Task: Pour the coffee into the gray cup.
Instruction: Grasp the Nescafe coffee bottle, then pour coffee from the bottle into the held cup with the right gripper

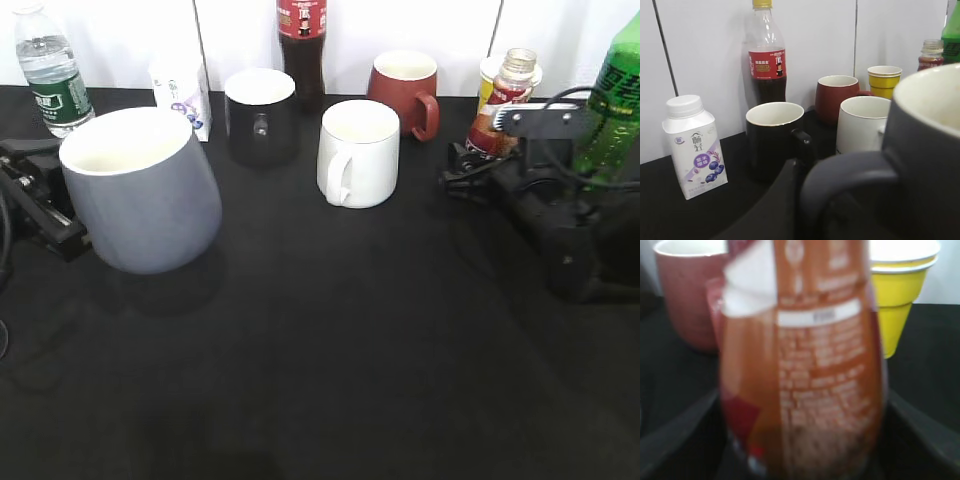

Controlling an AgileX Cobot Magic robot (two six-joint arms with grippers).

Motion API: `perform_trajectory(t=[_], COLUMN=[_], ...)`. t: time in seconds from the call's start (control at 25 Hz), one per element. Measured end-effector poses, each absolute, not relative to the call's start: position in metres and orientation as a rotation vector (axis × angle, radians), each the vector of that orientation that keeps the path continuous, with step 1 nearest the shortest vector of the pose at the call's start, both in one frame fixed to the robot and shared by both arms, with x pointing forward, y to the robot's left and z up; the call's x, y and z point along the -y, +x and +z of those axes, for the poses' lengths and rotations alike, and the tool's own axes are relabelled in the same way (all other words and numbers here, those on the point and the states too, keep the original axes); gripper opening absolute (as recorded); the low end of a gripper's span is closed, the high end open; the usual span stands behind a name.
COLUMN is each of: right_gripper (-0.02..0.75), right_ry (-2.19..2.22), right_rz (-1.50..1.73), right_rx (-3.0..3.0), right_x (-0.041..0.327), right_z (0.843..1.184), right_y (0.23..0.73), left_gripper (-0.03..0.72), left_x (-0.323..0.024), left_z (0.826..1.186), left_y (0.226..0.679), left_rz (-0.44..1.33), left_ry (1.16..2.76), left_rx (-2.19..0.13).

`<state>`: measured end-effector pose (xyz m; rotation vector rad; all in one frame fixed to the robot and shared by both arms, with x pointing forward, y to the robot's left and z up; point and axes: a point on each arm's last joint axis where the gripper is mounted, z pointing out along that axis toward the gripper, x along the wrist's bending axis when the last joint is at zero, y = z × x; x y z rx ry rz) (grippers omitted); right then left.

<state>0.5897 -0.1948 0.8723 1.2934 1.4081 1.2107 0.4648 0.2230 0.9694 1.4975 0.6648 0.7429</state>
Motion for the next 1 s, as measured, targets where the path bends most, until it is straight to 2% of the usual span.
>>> perform_trajectory(t=[0.12, 0.28, 0.44, 0.56, 0.72, 0.84, 1.0], right_gripper=[0.592, 0.589, 0.58, 0.534, 0.534, 0.534, 0.533], right_ry=[1.269, 1.258, 1.24, 1.233, 1.232, 1.259, 1.16], right_rz=[1.217, 1.215, 1.239, 1.248, 1.241, 1.213, 1.308], right_rx=[-1.379, -1.372, -1.341, -1.331, -1.337, -1.383, -1.421], right_x=[0.194, 0.193, 0.19, 0.189, 0.191, 0.199, 0.195], right_z=[0.861, 0.848, 0.854, 0.856, 0.857, 0.87, 0.914], right_y=[0.595, 0.599, 0.607, 0.609, 0.606, 0.58, 0.538], left_gripper=[0.043, 0.043, 0.043, 0.043, 0.043, 0.043, 0.043], left_x=[-0.223, -0.223, -0.223, -0.223, -0.223, -0.223, -0.223], left_z=[0.969, 0.969, 0.969, 0.969, 0.969, 0.969, 0.969], left_y=[0.465, 0.465, 0.465, 0.465, 0.465, 0.465, 0.465], left_rz=[0.743, 0.743, 0.743, 0.743, 0.743, 0.743, 0.742], left_ry=[1.497, 1.497, 1.497, 1.497, 1.497, 1.497, 1.498], left_rx=[-0.665, -0.665, -0.665, -0.665, -0.665, -0.665, -0.664])
